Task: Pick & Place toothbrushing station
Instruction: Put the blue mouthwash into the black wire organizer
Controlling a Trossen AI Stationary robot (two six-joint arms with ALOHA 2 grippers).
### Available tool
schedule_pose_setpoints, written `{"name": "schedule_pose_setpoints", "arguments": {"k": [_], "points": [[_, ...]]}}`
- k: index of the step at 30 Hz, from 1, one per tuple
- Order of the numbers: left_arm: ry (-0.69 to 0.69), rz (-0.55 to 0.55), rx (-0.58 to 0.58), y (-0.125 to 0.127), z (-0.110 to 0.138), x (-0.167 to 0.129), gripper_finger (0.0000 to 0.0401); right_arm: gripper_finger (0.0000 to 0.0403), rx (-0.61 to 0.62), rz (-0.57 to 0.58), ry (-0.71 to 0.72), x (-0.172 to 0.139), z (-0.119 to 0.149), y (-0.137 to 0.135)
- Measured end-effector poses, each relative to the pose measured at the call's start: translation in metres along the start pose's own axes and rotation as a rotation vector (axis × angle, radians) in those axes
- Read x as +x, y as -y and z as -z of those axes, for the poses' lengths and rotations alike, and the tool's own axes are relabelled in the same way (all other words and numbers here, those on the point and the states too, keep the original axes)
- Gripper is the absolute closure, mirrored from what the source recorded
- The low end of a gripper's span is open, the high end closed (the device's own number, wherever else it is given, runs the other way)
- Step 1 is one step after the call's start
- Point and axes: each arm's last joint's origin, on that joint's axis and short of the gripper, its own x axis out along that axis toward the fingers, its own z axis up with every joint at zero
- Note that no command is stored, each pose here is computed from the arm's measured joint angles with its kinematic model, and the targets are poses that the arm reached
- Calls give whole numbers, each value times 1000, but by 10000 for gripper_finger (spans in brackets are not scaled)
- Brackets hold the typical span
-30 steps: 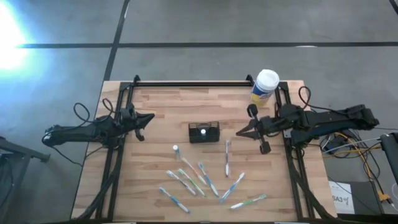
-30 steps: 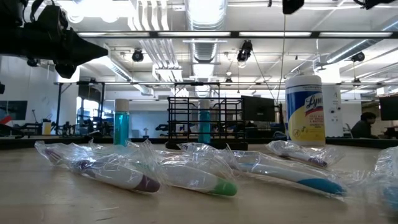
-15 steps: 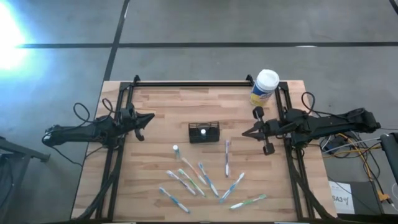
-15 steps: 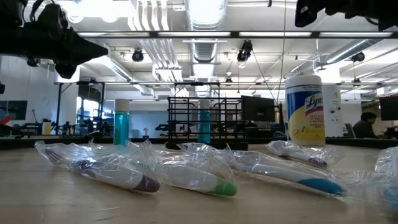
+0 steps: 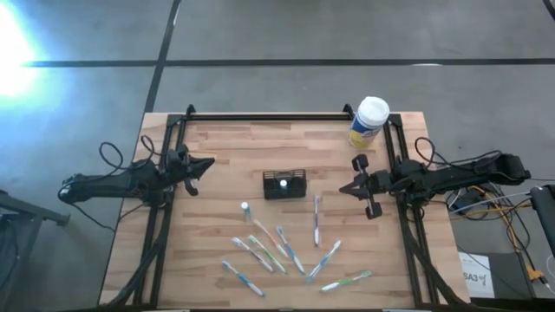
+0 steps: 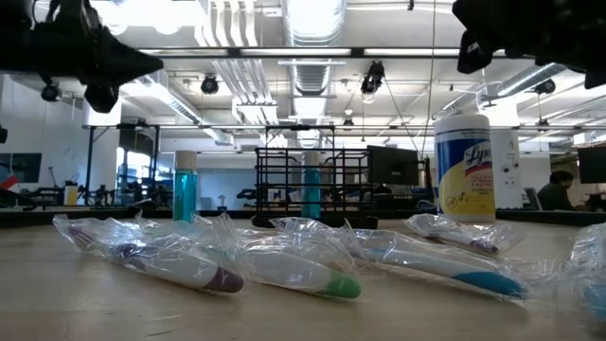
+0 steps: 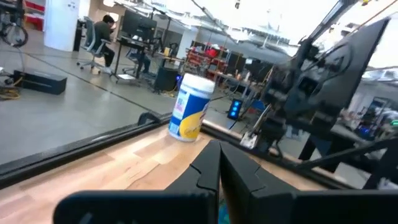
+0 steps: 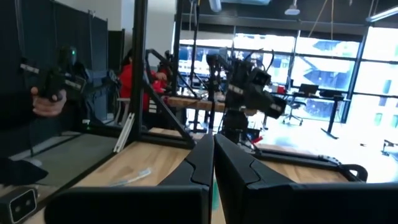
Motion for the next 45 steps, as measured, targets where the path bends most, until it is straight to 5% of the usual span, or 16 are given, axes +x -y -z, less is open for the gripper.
{"name": "schedule_pose_setpoints", "arguments": {"k": [5,19,29,39,45], "points": [[-52,16,55,11,-30,2,395,394,-6,1,18,-2,1,0],[-539,-79,216,50,-106,39,398,394,15,0,25,-1,-2,0],[-800,-81,296,71,-114,81,357,394,39,-1,28,-1,-2,0],[-1020,196,573,102,-113,128,249,394,31,-1,14,-1,0,0],[-1166,224,661,113,-93,155,222,394,32,-1,11,-1,0,0]]}}
